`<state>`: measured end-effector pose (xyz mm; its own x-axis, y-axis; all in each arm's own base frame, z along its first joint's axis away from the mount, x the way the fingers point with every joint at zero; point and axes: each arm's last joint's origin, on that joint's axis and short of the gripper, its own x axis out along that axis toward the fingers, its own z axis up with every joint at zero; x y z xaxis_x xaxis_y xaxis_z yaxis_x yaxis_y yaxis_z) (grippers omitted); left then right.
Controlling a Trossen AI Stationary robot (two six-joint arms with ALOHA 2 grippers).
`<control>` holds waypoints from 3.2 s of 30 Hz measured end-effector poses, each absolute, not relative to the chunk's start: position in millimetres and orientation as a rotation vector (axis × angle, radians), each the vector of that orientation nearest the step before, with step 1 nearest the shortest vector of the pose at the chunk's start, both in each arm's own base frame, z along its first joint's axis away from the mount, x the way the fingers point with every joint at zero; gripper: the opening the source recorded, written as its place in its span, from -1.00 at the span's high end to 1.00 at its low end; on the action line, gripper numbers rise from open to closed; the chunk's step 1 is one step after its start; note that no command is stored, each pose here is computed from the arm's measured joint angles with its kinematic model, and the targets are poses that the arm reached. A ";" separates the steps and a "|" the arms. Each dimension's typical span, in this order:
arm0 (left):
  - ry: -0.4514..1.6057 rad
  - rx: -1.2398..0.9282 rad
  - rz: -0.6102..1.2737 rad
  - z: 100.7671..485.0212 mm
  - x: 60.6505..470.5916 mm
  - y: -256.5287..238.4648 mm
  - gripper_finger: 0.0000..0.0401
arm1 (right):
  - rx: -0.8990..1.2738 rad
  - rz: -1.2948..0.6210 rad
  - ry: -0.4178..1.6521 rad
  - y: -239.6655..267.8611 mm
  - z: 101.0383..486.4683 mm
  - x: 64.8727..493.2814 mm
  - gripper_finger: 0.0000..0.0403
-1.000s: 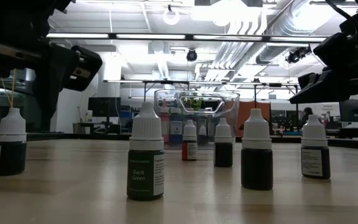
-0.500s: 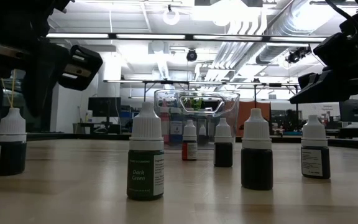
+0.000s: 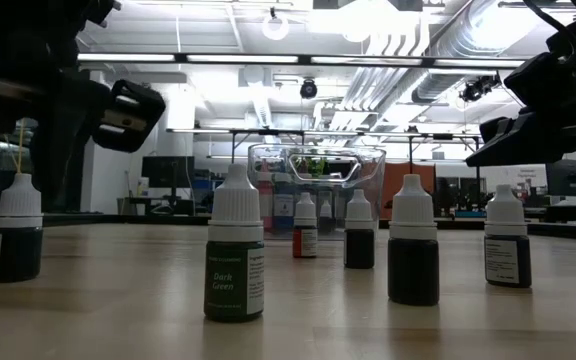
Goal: Pick & Place food coloring
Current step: Put the bottom small green food coloring bottle into the transparent bin
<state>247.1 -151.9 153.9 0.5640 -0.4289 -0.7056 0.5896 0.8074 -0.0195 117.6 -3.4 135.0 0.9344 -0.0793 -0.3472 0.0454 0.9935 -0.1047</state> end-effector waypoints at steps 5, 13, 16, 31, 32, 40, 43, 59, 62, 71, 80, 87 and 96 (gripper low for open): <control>0.771 0.230 -0.607 147.9 249.1 -153.2 0.41 | -0.096 -0.064 0.358 -3.4 135.0 117.6 1.00; 0.752 0.216 -0.604 148.9 250.7 -154.2 0.39 | -0.096 -0.064 0.358 -3.4 135.1 117.6 1.00; 0.764 0.224 -0.589 147.9 250.1 -153.3 0.42 | -0.096 -0.064 0.358 -3.4 135.0 117.6 1.00; 0.772 0.213 -0.555 147.8 250.2 -152.5 0.85 | -0.096 -0.064 0.359 -3.4 134.9 117.6 1.00; 0.770 0.214 -0.549 148.0 250.3 -152.4 0.85 | -0.096 -0.064 0.359 -3.4 135.0 117.6 1.00; 0.752 0.122 -0.460 156.3 255.7 -150.5 0.86 | -0.096 -0.064 0.358 -3.4 135.1 117.6 1.00; 0.729 0.072 -0.433 165.9 257.1 -148.9 0.86 | -0.096 -0.064 0.358 -3.5 135.1 117.6 1.00; 0.630 0.024 -0.174 252.6 268.8 -115.0 0.87 | -0.096 -0.064 0.358 -3.5 135.0 117.6 1.00; 0.639 0.009 -0.099 270.1 274.9 -103.9 0.87 | -0.096 -0.064 0.359 -3.5 134.9 117.6 1.00; 0.630 -0.057 0.210 311.2 295.6 -69.8 0.87 | -0.096 -0.064 0.359 -3.4 135.1 117.6 1.00; 0.623 -0.240 0.477 291.8 322.9 -24.9 0.87 | -0.096 -0.064 0.359 -3.5 135.0 117.6 1.00; 0.651 -0.264 0.559 262.9 347.1 3.7 0.84 | -0.096 -0.064 0.359 -3.4 135.1 117.6 1.00; 0.643 -0.313 0.634 238.5 364.4 28.4 0.82 | -0.096 -0.064 0.359 -3.4 135.0 117.6 1.00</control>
